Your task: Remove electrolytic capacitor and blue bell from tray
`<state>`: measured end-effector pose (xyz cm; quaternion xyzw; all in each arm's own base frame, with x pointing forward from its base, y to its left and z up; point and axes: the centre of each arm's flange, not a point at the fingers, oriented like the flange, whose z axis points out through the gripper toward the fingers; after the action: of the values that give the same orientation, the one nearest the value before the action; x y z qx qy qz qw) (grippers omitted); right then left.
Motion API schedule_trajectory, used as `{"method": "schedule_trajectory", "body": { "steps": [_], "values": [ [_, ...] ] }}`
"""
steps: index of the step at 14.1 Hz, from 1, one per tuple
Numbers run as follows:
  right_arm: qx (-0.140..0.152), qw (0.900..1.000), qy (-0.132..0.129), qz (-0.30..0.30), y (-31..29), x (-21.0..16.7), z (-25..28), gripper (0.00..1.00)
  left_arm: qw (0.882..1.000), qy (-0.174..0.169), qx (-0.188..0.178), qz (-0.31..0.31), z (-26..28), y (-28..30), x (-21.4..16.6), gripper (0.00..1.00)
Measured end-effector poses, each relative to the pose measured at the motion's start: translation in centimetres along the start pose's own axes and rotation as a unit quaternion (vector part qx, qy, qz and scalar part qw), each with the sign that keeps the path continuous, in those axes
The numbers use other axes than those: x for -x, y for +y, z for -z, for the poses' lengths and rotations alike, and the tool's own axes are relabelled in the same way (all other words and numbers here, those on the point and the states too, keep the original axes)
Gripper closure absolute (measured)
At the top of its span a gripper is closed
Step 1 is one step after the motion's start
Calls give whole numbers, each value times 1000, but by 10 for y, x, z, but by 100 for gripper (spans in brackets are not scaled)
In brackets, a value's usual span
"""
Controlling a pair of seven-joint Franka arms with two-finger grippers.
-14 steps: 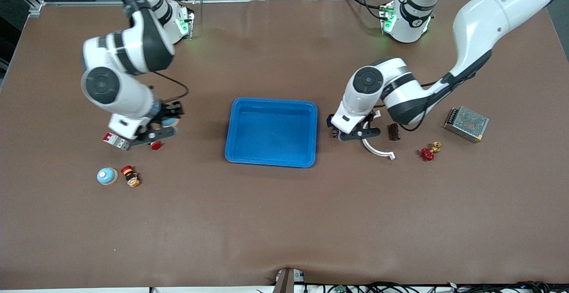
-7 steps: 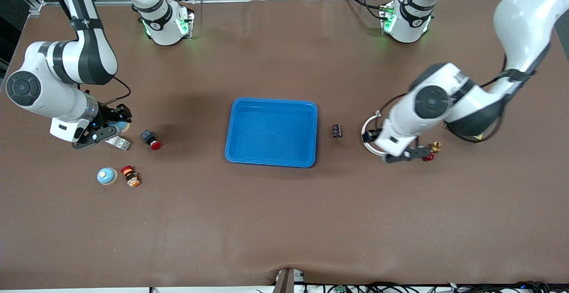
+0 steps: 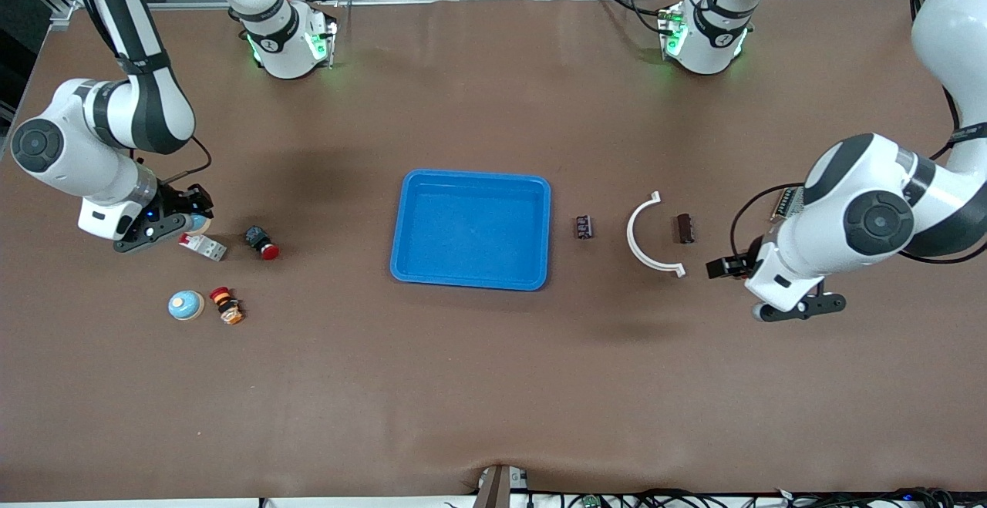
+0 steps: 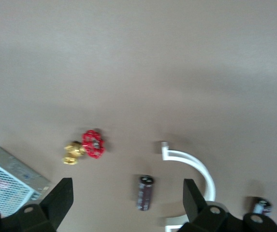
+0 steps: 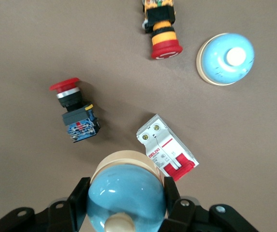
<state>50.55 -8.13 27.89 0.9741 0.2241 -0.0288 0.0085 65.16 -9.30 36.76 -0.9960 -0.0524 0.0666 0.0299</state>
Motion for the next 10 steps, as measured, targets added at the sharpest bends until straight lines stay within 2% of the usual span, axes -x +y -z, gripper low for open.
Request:
{"method": "schedule_trajectory", "body": {
  "steps": [4,7,10],
  "values": [
    [1,1000,0,4,-14,14,-41,34,998,-38,-35,-39,0,-41,-14,0],
    [3,1000,0,9,-13,15,-63,34,996,-46,-51,-62,12,-60,-32,0],
    [1,1000,-4,23,-3,23,-75,34,995,-49,-52,-65,30,-68,-39,0]
  ]
}}
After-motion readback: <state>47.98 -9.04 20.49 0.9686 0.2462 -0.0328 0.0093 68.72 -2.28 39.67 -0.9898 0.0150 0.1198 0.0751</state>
